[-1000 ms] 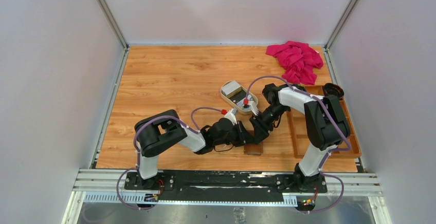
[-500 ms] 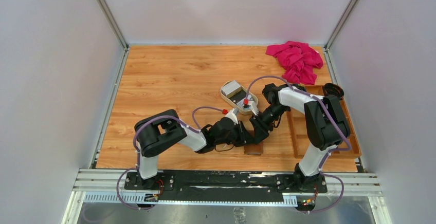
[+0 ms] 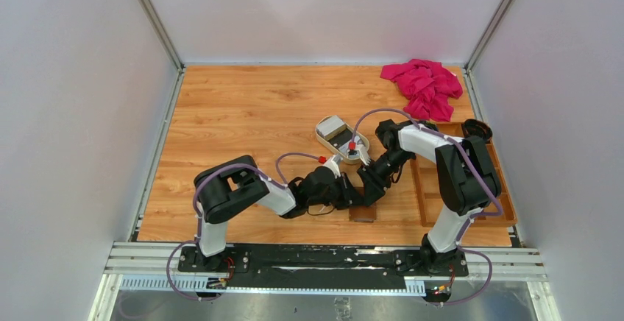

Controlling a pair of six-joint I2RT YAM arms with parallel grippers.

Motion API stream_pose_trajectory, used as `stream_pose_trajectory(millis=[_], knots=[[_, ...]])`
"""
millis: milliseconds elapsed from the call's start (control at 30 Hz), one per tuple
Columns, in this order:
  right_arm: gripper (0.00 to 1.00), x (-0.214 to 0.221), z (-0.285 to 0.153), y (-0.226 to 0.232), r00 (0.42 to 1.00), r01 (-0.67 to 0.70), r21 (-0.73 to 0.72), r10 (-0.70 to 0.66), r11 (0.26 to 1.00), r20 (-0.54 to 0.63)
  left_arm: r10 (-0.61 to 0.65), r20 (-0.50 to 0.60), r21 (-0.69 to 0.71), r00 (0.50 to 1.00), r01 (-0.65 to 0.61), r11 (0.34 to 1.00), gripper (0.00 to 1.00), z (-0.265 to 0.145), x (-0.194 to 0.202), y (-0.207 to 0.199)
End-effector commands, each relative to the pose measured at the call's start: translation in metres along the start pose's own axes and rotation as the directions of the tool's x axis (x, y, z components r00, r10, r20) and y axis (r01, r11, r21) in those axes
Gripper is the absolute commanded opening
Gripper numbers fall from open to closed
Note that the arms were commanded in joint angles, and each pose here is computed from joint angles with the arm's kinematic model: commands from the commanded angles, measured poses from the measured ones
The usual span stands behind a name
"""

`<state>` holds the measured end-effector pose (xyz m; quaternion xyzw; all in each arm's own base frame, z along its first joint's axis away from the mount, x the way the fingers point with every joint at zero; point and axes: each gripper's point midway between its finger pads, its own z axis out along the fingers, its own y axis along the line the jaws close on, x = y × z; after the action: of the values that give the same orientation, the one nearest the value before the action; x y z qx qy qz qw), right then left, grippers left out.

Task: Put the credit cards into the card holder
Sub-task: Close the card holder at the center of the board.

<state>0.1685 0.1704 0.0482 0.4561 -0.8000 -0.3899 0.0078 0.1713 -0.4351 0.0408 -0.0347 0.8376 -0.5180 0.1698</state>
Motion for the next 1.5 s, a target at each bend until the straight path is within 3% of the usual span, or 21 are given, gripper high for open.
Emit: stream_pose_trajectory(millis=[0,400,700,1133,1233,1367,1467], knots=[[0.45,0.02,0.008,-0.018,0.997,0.002,0.044,0.002,0.999,-0.078,-0.024,-0.034,-0.392,0.999,0.009,0.92,0.01,-0.017,0.015,0.116],[0.46,0.017,0.006,-0.017,0.998,0.02,0.054,-0.016,0.998,-0.067,-0.08,-0.128,-0.504,0.989,0.005,0.864,0.0,-0.025,0.037,0.15],[0.54,-0.003,-0.012,-0.02,0.996,0.094,0.142,-0.094,0.985,-0.002,-0.093,-0.142,-0.537,0.985,0.002,0.843,0.0,-0.034,0.045,0.165],[0.54,-0.014,-0.025,-0.008,0.983,0.156,0.139,-0.167,0.978,0.072,-0.09,-0.142,-0.547,0.986,-0.002,0.837,0.0,-0.035,0.045,0.17],[0.46,-0.016,-0.031,-0.002,0.969,0.219,0.139,-0.232,0.966,0.084,-0.089,-0.144,-0.549,0.986,-0.005,0.836,0.0,-0.036,0.045,0.172],[0.24,-0.012,-0.034,0.0,0.937,0.328,0.162,-0.342,0.931,0.067,-0.087,-0.146,-0.546,0.985,-0.007,0.838,0.0,-0.035,0.045,0.171],[0.17,-0.007,-0.032,-0.002,0.913,0.393,0.169,-0.405,0.904,0.043,-0.082,-0.147,-0.543,0.986,-0.011,0.84,0.0,-0.036,0.044,0.17]])
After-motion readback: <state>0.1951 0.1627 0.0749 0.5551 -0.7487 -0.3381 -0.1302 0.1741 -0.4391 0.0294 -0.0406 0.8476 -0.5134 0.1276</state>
